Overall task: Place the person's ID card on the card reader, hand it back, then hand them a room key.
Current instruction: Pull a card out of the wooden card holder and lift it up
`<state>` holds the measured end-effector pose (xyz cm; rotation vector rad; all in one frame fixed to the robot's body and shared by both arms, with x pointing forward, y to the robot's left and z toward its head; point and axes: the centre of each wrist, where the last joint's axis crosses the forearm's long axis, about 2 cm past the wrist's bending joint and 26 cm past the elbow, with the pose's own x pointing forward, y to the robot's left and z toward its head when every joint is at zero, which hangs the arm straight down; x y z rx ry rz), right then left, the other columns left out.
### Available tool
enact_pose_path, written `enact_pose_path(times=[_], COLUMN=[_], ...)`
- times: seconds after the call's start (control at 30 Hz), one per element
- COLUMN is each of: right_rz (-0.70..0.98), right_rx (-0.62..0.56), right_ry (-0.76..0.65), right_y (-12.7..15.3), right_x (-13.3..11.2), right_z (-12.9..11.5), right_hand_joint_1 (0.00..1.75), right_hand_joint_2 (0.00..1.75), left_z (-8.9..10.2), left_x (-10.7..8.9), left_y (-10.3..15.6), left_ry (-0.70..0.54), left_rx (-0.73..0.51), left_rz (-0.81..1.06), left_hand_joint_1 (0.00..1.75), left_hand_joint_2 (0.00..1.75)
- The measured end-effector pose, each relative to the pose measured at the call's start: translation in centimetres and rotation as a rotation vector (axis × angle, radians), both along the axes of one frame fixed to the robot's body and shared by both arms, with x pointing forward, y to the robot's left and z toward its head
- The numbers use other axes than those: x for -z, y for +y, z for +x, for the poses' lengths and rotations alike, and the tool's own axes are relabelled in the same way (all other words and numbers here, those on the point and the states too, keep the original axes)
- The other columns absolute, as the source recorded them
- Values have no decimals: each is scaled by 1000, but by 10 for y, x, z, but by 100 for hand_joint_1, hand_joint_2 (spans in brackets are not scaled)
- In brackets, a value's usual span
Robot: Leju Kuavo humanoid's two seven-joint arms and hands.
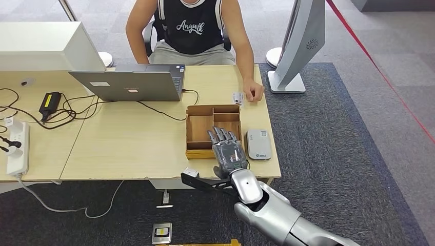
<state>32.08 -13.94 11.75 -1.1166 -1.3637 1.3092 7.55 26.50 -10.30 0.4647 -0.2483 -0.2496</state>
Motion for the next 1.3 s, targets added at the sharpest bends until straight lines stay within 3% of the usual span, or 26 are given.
enact_pose_path(times=[1.3], right_rz=[-11], right_rx=[118], right_ry=[-35], right_y=[-21], right_x=[19], right_z=[14], right_hand_joint_1=[0], right_hand_joint_2=[175], left_z=[0], left_x=[-1], left_y=[-8], left_ry=[-27], left_rx=[12], left_rz=[5], left_hand_joint_1=[0], left_hand_joint_2=[0])
